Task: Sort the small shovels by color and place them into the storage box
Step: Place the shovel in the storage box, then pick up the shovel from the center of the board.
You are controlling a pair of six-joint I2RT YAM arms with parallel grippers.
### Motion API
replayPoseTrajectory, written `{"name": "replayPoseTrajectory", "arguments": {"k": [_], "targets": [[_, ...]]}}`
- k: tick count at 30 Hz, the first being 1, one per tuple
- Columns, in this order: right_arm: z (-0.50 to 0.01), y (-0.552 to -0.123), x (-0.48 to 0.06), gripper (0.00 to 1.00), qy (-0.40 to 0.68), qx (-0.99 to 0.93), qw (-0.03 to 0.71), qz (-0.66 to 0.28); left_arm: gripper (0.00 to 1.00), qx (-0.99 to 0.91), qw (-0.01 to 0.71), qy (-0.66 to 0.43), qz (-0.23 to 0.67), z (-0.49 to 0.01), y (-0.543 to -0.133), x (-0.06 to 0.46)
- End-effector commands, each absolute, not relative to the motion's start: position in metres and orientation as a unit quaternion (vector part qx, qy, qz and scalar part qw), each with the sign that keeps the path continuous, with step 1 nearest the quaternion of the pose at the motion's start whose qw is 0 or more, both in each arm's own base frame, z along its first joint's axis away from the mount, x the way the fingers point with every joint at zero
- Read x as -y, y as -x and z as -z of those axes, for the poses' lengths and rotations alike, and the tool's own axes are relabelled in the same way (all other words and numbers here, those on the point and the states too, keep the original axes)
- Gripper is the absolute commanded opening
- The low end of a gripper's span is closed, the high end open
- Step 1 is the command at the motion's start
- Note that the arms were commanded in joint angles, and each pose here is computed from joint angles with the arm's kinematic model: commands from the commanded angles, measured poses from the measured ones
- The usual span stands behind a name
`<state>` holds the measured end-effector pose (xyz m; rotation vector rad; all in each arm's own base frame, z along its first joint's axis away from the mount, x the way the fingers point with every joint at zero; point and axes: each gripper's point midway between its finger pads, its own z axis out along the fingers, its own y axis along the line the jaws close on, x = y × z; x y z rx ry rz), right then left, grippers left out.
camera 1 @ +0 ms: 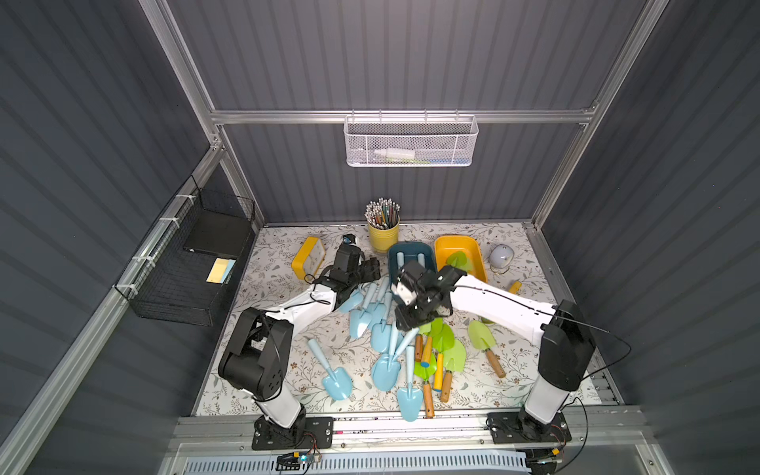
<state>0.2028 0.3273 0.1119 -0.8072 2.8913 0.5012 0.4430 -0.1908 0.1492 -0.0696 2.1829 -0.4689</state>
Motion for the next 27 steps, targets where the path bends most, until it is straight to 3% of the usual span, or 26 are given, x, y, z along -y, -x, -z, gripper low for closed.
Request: {"name": "replayPoseTrajectory", "arguments": {"k": [1,8,27], "targets": [[-0.104,-0.154,-0.324,0.45,0.232,-0.955,-0.011,-0.186,0.86,-0.879,0.440,0.028,0.184,-0.147,-0.444,0.192],[-0.078,-0.107,-0.328,0.42,0.200,-0.961,-0.047,-0.187,0.86,-0.873,0.452,0.033,0.178,-0.158,-0.444,0.188],[-0.022,-0.117,-0.304,0.42,0.166,-0.981,-0.042,-0.095,0.86,-0.863,0.469,0.047,0.183,-0.183,-0.437,0.181]]}}
